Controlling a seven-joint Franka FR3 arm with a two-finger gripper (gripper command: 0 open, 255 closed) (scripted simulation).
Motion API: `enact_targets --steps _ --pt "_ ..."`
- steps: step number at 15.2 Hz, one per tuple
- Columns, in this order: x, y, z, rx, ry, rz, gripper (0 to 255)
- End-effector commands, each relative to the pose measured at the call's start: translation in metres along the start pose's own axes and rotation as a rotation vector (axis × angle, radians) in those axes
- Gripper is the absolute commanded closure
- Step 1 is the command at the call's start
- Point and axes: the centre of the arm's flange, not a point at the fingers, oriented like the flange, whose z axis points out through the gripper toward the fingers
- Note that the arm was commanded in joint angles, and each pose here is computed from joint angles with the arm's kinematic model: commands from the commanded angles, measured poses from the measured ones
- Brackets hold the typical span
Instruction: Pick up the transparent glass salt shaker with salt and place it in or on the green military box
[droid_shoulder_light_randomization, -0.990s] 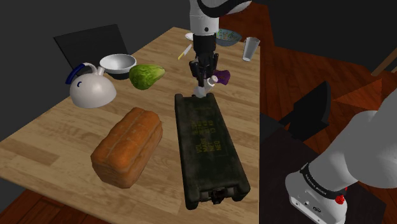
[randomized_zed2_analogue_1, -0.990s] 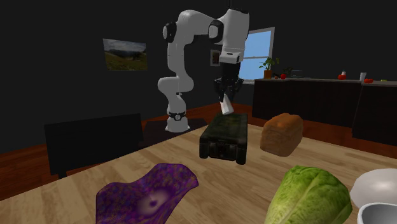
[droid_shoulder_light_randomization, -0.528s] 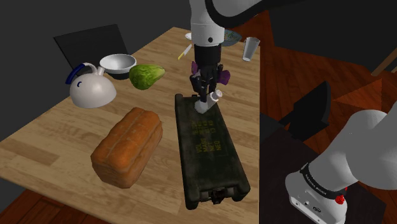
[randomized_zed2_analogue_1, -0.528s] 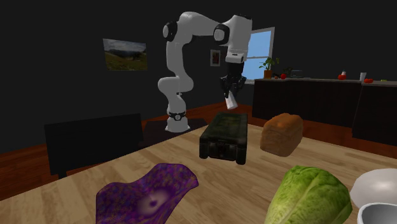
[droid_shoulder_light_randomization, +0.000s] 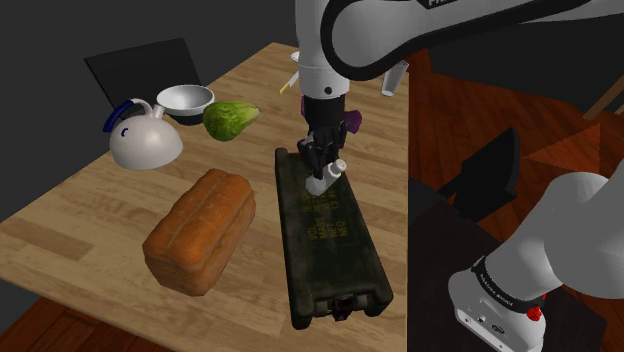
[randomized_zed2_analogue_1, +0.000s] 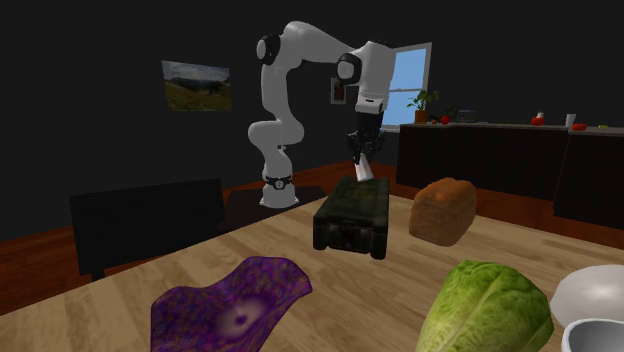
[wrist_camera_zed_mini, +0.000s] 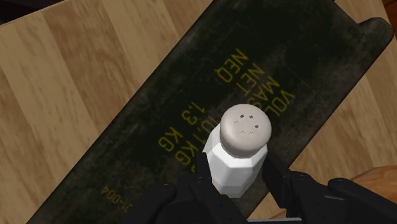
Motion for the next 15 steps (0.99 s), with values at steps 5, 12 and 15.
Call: enact_targets --steps 5,12,15 --pt "0.006 0.001 0.030 0.000 0.001 0.000 255" --pt "0.009 0.001 0.045 0.000 0.001 0.000 255" --pt "0.009 0.001 0.045 0.000 0.001 0.000 255"
